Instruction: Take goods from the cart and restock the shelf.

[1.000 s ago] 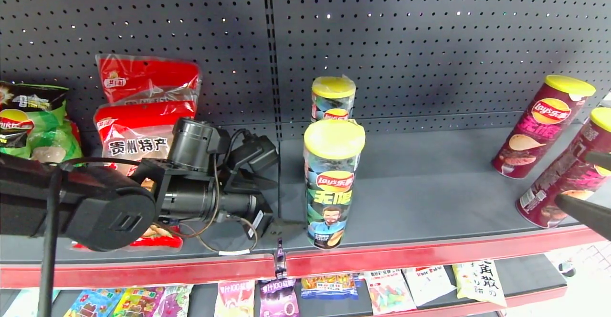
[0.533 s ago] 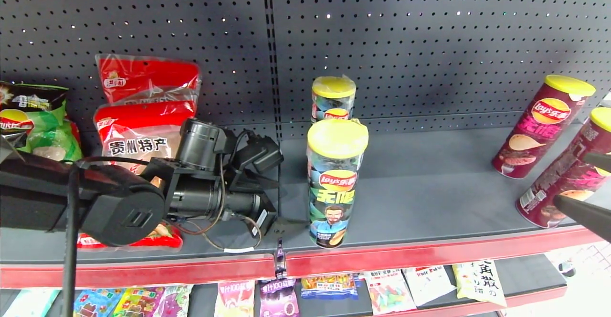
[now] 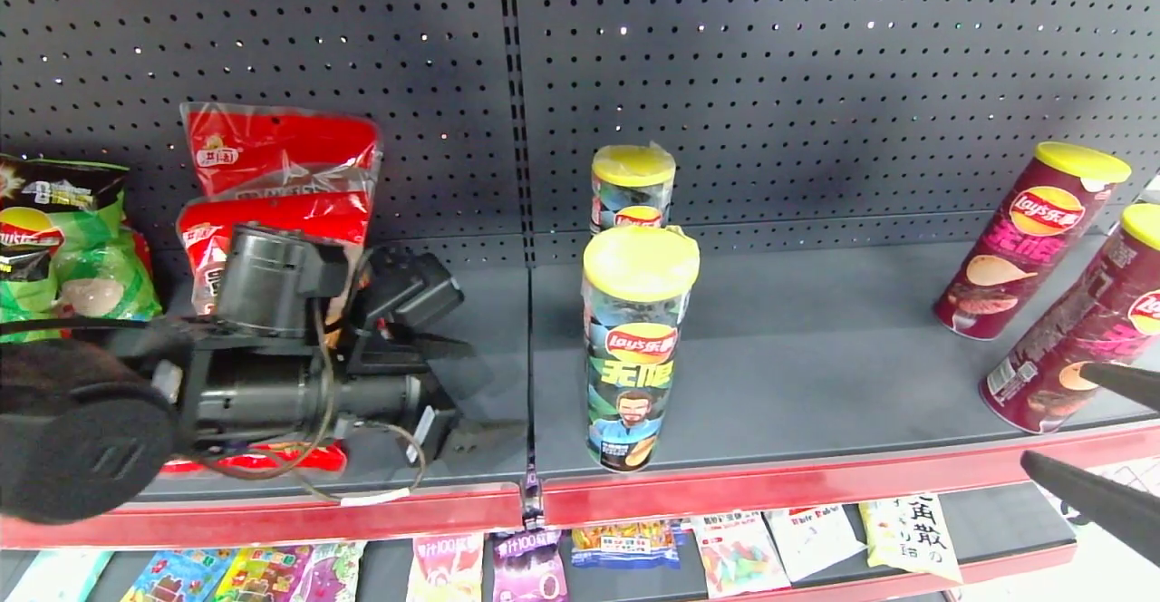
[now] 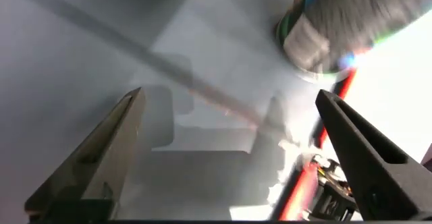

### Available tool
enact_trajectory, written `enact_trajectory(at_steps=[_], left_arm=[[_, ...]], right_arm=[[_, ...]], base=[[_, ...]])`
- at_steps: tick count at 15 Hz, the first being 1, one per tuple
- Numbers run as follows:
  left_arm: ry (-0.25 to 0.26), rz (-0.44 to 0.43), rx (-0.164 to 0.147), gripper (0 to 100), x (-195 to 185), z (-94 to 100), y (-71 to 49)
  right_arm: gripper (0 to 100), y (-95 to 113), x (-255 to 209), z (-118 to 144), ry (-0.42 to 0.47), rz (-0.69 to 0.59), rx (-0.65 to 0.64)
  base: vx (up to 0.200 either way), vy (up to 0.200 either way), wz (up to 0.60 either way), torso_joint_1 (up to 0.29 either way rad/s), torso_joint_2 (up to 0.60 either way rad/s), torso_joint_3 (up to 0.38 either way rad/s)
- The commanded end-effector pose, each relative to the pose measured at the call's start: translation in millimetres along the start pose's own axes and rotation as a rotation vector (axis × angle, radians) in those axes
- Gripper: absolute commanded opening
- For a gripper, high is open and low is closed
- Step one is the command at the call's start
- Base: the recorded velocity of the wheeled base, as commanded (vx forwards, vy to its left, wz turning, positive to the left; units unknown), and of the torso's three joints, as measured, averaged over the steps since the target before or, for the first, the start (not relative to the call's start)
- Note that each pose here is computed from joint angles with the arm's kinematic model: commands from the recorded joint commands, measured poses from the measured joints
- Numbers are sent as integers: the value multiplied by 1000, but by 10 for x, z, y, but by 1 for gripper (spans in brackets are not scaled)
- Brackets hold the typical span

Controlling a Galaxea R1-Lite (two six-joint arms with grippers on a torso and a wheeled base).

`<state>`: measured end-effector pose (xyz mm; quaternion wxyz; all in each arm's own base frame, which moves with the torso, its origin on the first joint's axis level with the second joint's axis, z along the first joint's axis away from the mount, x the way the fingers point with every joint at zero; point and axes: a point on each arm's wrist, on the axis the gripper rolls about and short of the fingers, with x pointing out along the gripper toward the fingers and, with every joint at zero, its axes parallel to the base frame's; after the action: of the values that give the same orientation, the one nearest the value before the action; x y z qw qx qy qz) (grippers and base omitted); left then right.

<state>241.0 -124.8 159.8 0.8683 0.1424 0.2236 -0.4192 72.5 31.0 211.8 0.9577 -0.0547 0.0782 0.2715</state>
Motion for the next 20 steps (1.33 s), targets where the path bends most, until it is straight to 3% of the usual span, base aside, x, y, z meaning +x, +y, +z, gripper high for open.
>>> enact_trajectory(at_steps=[1,3,6,7,9,10,13,14,15,16,17,18,19,20], left_arm=[[-131,228,-92,100,-1083,-333,-273],[-183,366,-231,100,-1507,-685,-594],[-133,523,-368,100,-1882,-1112,-957],[-135,574,-405,100,-1962,-1231,-1042],[-138,686,-443,100,-2015,-1404,-1121],[-140,748,-476,100,-2020,-1494,-1156],[-130,889,-544,100,-1961,-1692,-1222],[-148,897,-546,100,-1930,-1783,-1260],[-260,830,-498,100,-1947,-1832,-1328],[-336,772,-443,100,-1972,-1863,-1388],[-326,767,-415,100,-1954,-1877,-1383],[-375,777,-377,100,-1939,-1859,-1359],[-412,784,-338,100,-1865,-1910,-1323],[-410,777,-326,100,-1833,-1939,-1315]], right_arm=[[100,62,-235,-275,-29,-36,-13],[100,90,-405,-479,-61,-145,-16],[100,121,-569,-658,-23,-367,19],[100,153,-632,-698,1,-404,31],[100,216,-710,-859,44,-452,48],[100,260,-747,-981,78,-496,63],[100,349,-782,-1283,61,-557,66],[100,360,-777,-1357,42,-571,64],[100,348,-765,-1367,40,-591,63],[100,329,-743,-1379,12,-618,54],[100,314,-717,-1397,-22,-624,51],[100,293,-682,-1409,-103,-627,46],[100,299,-685,-1408,-133,-589,40],[100,325,-698,-1467,-143,-482,40]], base=[[0,0,0,0,0,0],[0,0,0,0,0,0],[0,0,0,0,0,0],[0,0,0,0,0,0],[0,0,0,0,0,0],[0,0,0,0,0,0],[0,0,0,0,0,0],[0,0,0,0,0,0],[0,0,0,0,0,0],[0,0,0,0,0,0],[0,0,0,0,0,0],[0,0,0,0,0,0],[0,0,0,0,0,0],[0,0,0,0,0,0]])
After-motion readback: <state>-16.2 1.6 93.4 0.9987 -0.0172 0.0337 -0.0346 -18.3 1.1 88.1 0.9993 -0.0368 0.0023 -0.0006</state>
